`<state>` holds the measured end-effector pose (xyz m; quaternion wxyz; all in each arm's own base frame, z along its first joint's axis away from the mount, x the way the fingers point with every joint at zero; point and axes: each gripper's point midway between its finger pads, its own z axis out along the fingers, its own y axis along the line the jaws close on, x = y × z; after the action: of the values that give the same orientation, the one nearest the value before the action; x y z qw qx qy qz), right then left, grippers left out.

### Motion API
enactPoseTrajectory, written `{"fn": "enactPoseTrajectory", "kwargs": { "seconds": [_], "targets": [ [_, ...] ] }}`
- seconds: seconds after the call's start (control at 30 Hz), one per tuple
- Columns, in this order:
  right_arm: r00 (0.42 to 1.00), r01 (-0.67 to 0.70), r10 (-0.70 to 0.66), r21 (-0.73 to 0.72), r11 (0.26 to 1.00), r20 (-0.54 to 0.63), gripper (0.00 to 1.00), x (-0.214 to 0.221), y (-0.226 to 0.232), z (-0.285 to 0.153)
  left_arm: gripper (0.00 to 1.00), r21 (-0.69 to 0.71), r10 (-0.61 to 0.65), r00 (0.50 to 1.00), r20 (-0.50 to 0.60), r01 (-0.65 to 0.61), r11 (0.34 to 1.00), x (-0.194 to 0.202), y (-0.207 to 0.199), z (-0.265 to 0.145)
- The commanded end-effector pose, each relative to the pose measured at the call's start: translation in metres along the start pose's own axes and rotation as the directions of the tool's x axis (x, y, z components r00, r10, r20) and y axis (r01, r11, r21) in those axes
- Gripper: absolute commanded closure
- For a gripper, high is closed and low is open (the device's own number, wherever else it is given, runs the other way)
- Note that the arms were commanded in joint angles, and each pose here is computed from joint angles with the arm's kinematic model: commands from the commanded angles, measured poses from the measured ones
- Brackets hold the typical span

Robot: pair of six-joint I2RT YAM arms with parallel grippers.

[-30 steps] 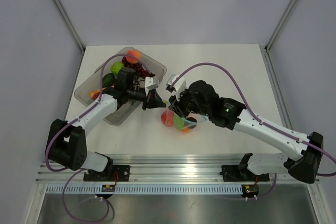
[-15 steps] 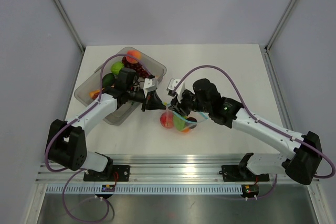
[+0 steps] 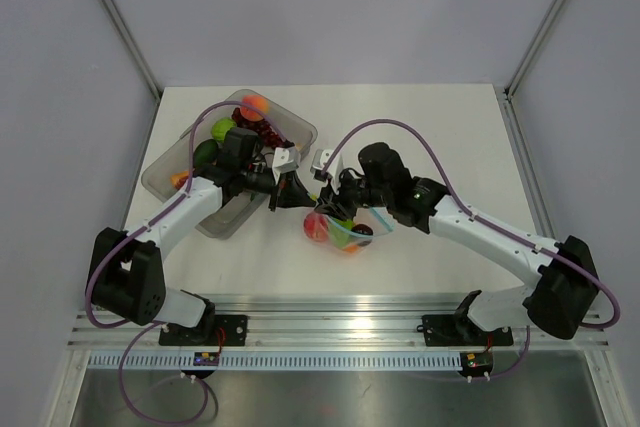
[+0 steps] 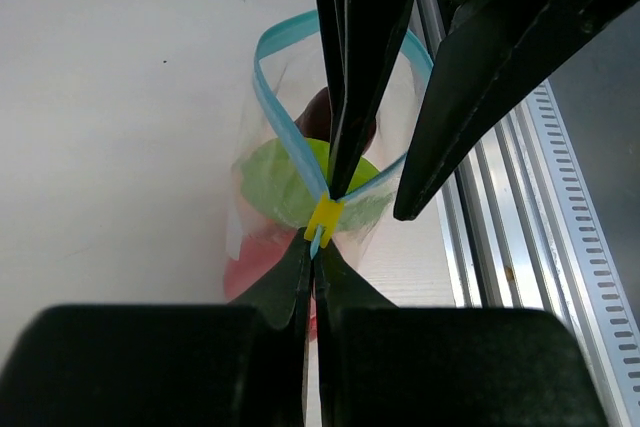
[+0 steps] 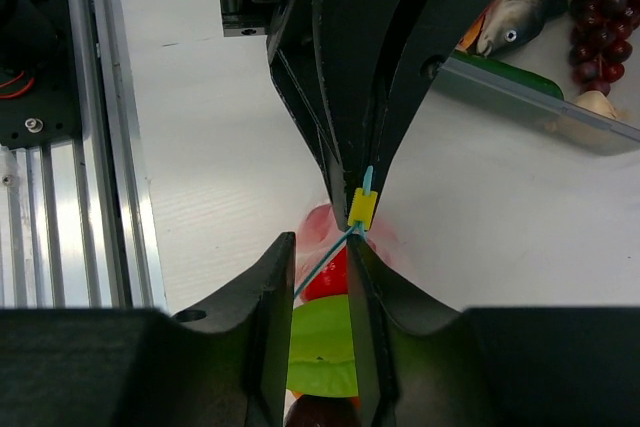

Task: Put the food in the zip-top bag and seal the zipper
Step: Zip the zipper food storage bag at the center of the board.

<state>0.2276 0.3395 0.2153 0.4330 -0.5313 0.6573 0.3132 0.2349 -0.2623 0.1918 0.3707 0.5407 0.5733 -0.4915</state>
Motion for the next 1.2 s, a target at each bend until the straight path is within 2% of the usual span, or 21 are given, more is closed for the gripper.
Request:
{"fn": "enactPoseTrajectory", "kwargs": {
  "seconds": [0.0, 0.2, 0.43, 0.77, 0.97, 1.17],
  "targets": [
    [0.992, 0.042, -0.038, -0.031, 0.999, 0.122, 0.67, -0.042, -0.001, 0.000, 1.00, 0.032, 0.085, 0.995, 0.050, -0.087, 0.996, -0.026, 0.000, 0.000],
    [0.991, 0.028, -0.021, -0.045, 0.999, 0.134, 0.72, -0.044, -0.002, 0.003, 1.00, 0.032, 0.084, 0.995, 0.049, -0.086, 0.996, -0.027, 0.000, 0.000],
    [0.992, 0.027, -0.032, 0.046, 0.999, 0.121, 0.66, -0.044, -0.018, 0.001, 1.00, 0.031, 0.084, 0.995, 0.047, -0.086, 0.996, -0.026, -0.001, -0.001],
    [0.977, 0.040, -0.070, 0.149, 0.988, 0.202, 0.64, -0.073, -0.029, -0.024, 1.00, 0.037, 0.076, 0.996, 0.046, -0.077, 0.996, -0.025, -0.002, 0.000],
    [0.973, 0.046, -0.079, 0.151, 0.987, 0.218, 0.59, -0.079, -0.030, -0.025, 1.00, 0.040, 0.076, 0.996, 0.044, -0.078, 0.996, -0.023, -0.003, 0.000],
    [0.986, 0.044, -0.058, 0.095, 0.995, 0.157, 0.53, -0.064, -0.028, -0.007, 1.00, 0.044, 0.073, 0.996, 0.044, -0.075, 0.996, -0.024, -0.004, 0.000]
  ]
}}
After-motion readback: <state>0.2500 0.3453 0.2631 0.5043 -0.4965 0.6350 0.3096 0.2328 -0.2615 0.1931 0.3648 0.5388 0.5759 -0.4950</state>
